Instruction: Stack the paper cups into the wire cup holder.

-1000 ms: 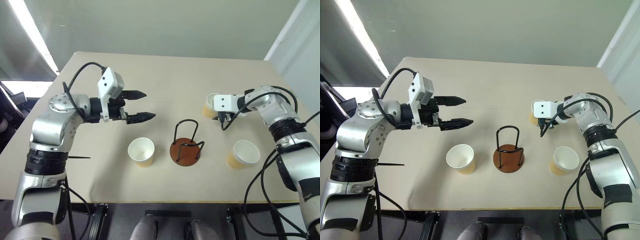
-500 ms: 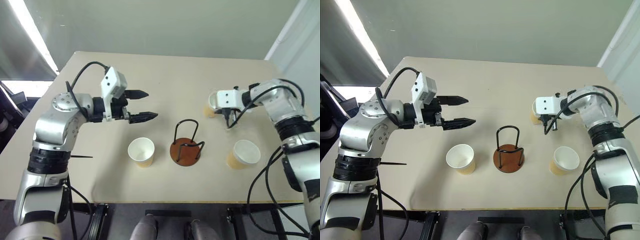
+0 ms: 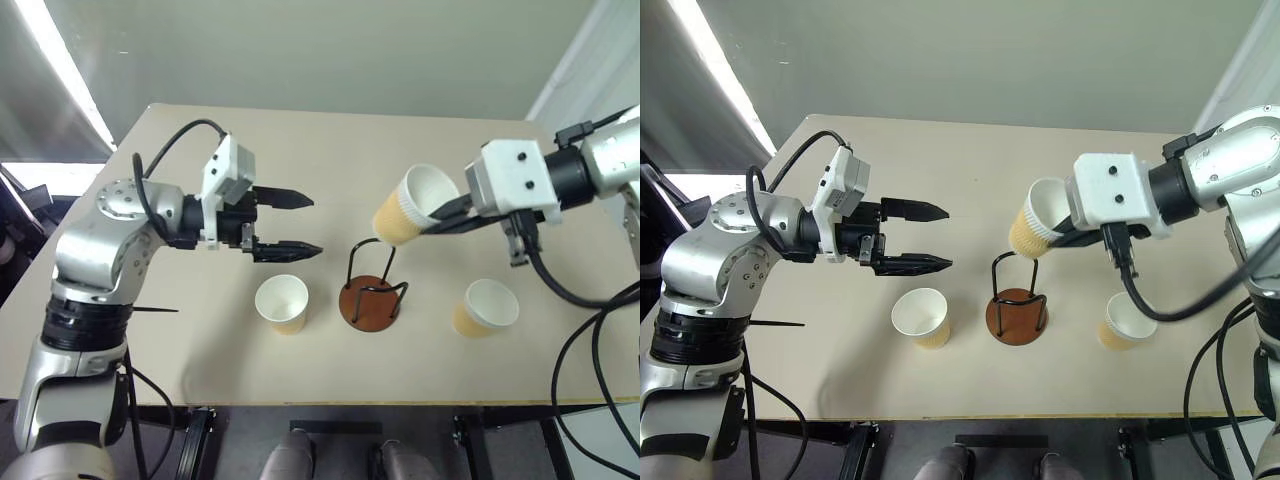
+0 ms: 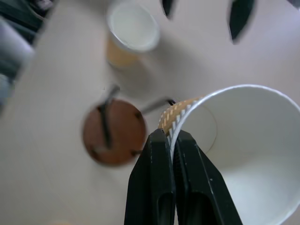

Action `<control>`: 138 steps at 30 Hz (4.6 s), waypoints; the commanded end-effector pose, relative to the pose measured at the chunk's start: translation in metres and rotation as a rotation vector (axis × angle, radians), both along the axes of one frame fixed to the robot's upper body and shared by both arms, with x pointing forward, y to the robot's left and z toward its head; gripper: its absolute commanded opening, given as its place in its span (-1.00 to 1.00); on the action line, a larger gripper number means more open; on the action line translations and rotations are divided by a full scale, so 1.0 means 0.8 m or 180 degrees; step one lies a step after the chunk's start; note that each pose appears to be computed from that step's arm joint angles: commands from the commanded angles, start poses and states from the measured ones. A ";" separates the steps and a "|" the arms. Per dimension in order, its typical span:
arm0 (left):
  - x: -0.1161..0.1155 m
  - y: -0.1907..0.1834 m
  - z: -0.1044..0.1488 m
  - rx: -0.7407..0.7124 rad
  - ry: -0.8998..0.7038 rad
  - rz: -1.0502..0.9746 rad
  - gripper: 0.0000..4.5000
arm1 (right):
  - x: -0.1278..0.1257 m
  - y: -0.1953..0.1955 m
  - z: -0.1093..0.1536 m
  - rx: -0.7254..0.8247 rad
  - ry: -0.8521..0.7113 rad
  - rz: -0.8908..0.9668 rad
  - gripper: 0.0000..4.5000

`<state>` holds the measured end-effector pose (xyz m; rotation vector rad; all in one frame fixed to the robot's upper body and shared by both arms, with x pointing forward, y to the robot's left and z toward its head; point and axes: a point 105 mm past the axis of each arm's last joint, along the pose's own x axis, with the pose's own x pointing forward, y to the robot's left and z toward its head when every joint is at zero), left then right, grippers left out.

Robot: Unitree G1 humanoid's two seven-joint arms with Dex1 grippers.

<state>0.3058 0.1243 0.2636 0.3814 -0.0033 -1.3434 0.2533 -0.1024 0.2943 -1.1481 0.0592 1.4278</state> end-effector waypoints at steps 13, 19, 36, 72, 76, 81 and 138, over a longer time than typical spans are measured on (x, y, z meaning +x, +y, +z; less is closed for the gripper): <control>-0.006 -0.007 0.017 0.0003 -0.0162 -0.0098 1.00 | 0.003 0.008 -0.016 -0.0215 -0.0122 0.0095 -0.98; -0.006 -0.005 0.016 -0.0002 -0.0175 -0.0050 1.00 | 0.008 0.004 -0.036 -0.0411 -0.0118 0.0148 -0.98; -0.005 -0.008 0.012 -0.0040 -0.0168 -0.0070 1.00 | 0.016 0.006 -0.026 -0.0051 -0.0248 0.0031 0.80; -0.027 -0.031 0.005 -0.0037 -0.0214 -0.0515 1.00 | -0.005 -0.122 -0.151 -0.0740 0.0602 -0.1242 0.80; -0.027 -0.030 0.005 -0.0022 -0.0213 -0.0487 1.00 | 0.000 -0.131 -0.166 -0.0879 0.0609 -0.1243 0.80; -0.027 -0.029 0.005 -0.0010 -0.0211 -0.0467 1.00 | 0.008 -0.134 -0.176 -0.0948 0.0577 -0.1223 0.73; -0.039 0.003 0.057 -0.0165 -0.0327 -0.0361 1.00 | 0.014 0.026 -0.048 -0.0704 -0.0227 0.0434 -0.99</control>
